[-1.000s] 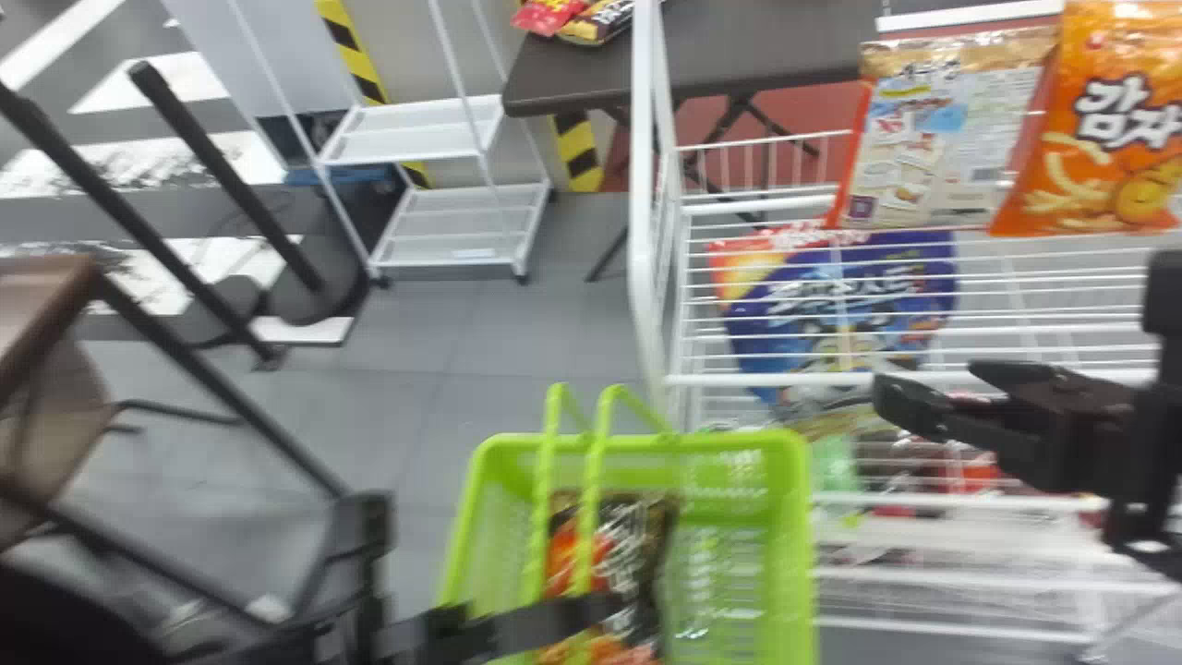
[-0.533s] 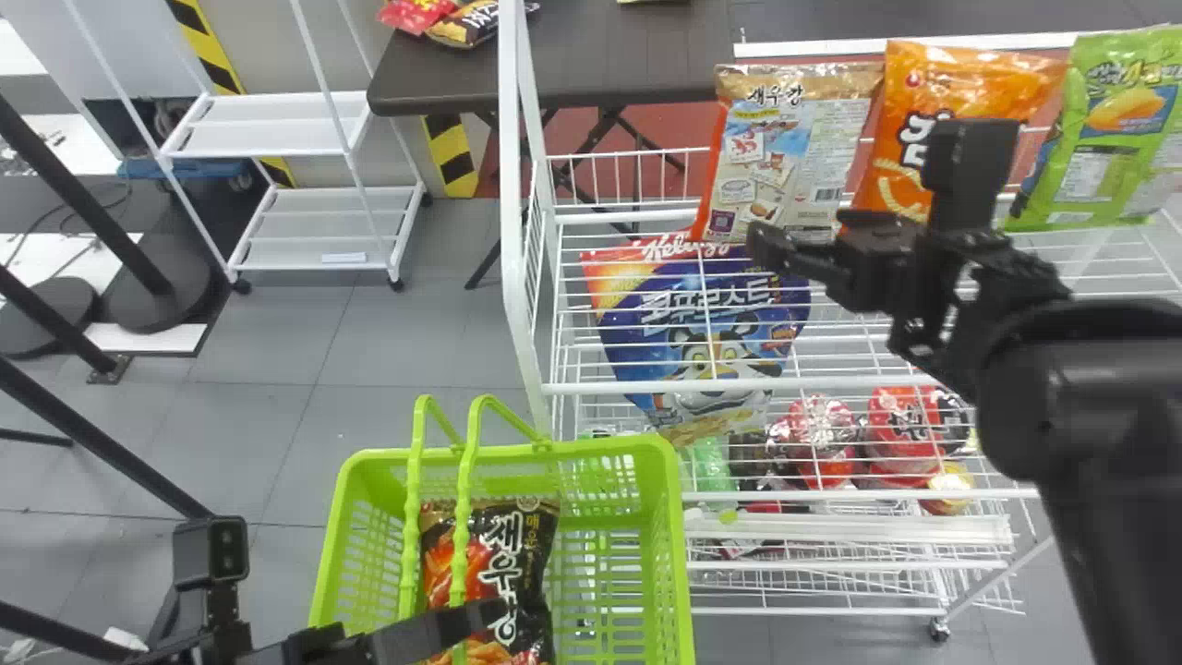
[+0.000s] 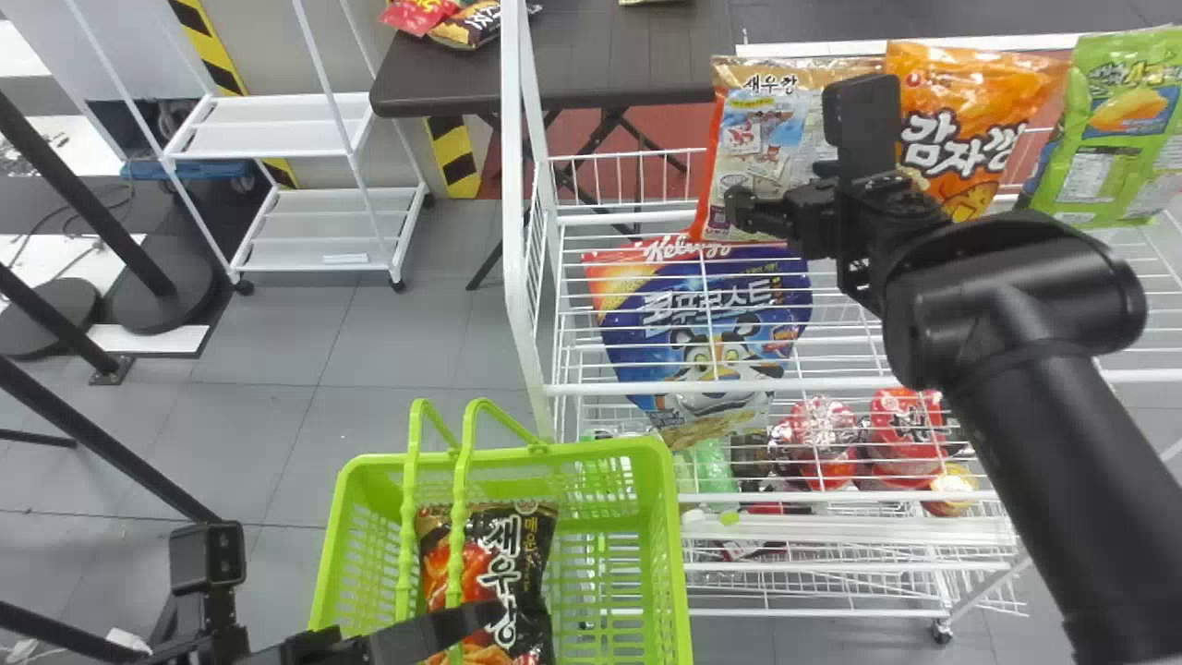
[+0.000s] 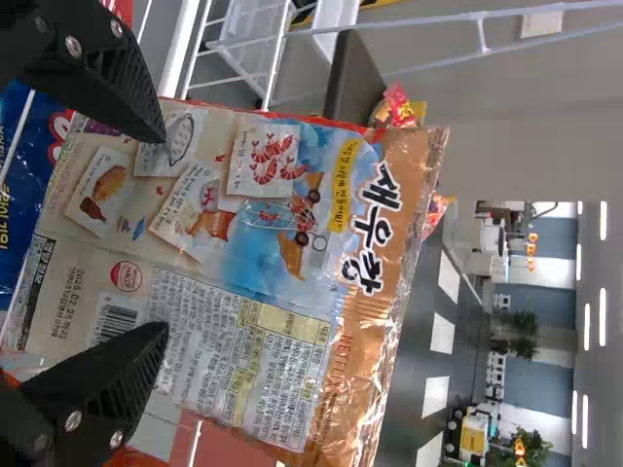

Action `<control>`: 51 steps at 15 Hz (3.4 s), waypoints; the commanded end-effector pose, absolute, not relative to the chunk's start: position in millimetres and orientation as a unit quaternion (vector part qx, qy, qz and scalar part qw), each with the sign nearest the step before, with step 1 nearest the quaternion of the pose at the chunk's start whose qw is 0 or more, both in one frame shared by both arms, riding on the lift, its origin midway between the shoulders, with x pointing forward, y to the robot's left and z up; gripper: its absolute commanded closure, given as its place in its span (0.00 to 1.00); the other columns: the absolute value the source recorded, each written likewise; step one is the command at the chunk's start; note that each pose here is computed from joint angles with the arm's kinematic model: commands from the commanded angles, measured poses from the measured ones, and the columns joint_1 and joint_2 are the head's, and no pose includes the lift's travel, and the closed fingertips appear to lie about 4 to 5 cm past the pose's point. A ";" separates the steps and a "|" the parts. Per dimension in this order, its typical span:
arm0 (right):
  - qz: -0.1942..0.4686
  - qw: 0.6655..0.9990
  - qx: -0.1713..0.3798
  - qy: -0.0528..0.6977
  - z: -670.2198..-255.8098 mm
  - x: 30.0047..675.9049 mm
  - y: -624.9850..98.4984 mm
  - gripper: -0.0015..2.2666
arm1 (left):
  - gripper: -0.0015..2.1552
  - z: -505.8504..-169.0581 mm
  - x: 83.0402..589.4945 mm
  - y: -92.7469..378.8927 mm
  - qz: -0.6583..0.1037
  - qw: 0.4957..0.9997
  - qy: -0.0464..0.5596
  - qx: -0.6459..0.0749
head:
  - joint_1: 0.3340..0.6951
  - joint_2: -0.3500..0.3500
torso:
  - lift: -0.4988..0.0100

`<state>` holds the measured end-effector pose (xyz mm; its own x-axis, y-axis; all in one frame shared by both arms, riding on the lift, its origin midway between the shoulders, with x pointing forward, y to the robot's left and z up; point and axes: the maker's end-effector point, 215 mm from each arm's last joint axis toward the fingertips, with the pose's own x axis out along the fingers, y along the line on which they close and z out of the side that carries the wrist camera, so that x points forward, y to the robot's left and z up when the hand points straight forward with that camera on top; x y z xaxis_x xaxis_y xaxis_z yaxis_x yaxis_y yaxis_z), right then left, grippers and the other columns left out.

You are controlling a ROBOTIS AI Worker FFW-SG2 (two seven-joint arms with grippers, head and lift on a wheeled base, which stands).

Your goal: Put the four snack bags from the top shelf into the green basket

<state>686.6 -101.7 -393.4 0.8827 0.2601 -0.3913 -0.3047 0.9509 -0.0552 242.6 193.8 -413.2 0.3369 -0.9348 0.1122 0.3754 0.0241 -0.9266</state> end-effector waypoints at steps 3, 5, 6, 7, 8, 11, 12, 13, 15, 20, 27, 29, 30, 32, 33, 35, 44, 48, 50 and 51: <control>0.151 0.963 -0.078 0.210 -403.6 686.2 -96.8 0.95 | 1.00 -411.8 241.2 194.4 -0.502 0.653 0.284 -0.490 | 1.00 0.67 | 0.98; 0.154 0.962 -0.079 0.213 -408.0 683.3 -95.9 1.00 | 1.00 -412.2 241.1 194.5 -0.501 0.653 0.285 -0.491 | 1.00 0.67 | 0.98; 0.156 0.961 -0.078 0.214 -410.7 681.0 -94.1 1.00 | 1.00 -412.5 240.6 195.1 -0.500 0.654 0.285 -0.491 | 1.00 0.67 | 0.98; 0.158 0.962 -0.077 0.211 -410.7 678.7 -92.4 1.00 | 1.00 -412.8 239.8 196.2 -0.499 0.654 0.285 -0.491 | 1.00 0.67 | 0.98; 0.157 0.962 -0.076 0.211 -412.5 676.9 -93.4 1.00 | 1.00 -413.1 239.3 196.8 -0.498 0.655 0.285 -0.491 | 1.00 0.67 | 0.98; 0.161 0.964 -0.067 0.200 -406.9 667.3 -89.7 1.00 | 1.00 -413.1 238.0 197.8 -0.497 0.655 0.285 -0.494 | 1.00 0.68 | 0.98; 0.163 0.966 -0.066 0.190 -397.5 662.3 -89.1 1.00 | 1.00 -413.0 238.2 198.4 -0.497 0.655 0.284 -0.493 | 1.00 0.68 | 0.98; 0.168 0.966 -0.061 0.186 -392.1 654.4 -86.4 1.00 | 1.00 -413.0 238.2 198.4 -0.497 0.655 0.284 -0.493 | 1.00 0.69 | 0.98; 0.189 0.966 -0.040 0.173 -372.9 629.0 -75.1 1.00 | 1.00 -413.1 238.1 198.5 -0.496 0.655 0.284 -0.494 | 1.00 0.70 | 0.98; 0.234 0.956 0.007 0.175 -339.9 529.2 -51.3 1.00 | 1.00 -412.4 239.0 199.4 -0.497 0.655 0.283 -0.494 | 1.00 0.76 | 0.98; 0.355 0.896 0.133 0.233 -358.1 396.4 17.8 1.00 | 1.00 -411.9 244.7 197.6 -0.499 0.654 0.280 -0.495 | 1.00 0.96 | 0.98; 0.383 0.869 0.171 0.260 -379.4 379.0 39.1 1.00 | 1.00 -412.7 244.5 197.4 -0.499 0.654 0.280 -0.495 | 1.00 1.00 | 0.98; 0.396 0.857 0.187 0.270 -385.0 369.6 49.9 1.00 | 1.00 -413.5 244.4 198.2 -0.498 0.654 0.280 -0.496 | 1.00 1.00 | 0.98; 0.408 0.840 0.189 0.303 -405.6 351.4 65.2 1.00 | 1.00 -413.0 244.5 198.1 -0.498 0.654 0.280 -0.496 | 1.00 1.00 | 0.98; 0.415 0.827 0.187 0.331 -421.7 337.7 74.2 1.00 | 1.00 -413.1 244.3 198.0 -0.498 0.654 0.280 -0.497 | 1.00 1.00 | 0.98; 0.428 0.801 0.180 0.378 -444.2 313.0 86.9 1.00 | 1.00 -412.7 244.5 197.8 -0.498 0.654 0.280 -0.496 | 1.00 1.00 | 0.98; 0.407 0.751 0.112 0.508 -488.9 269.3 62.8 0.00 | 1.00 -412.0 243.7 196.1 -0.500 0.653 0.281 -0.495 | 1.00 1.00 | 0.98; 0.347 0.826 0.131 0.424 -445.6 354.5 5.5 0.03 | 1.00 -412.9 241.8 197.8 -0.498 0.654 0.282 -0.495 | 1.00 1.00 | 0.98; 0.287 0.891 0.132 0.325 -403.4 431.1 -53.1 0.03 | 1.00 -412.9 241.6 199.0 -0.497 0.654 0.282 -0.496 | 1.00 1.00 | 0.98; 0.249 0.924 0.116 0.267 -375.3 471.7 -89.4 0.03 | 1.00 -412.9 241.6 199.0 -0.497 0.654 0.282 -0.496 | 1.00 1.00 | 0.98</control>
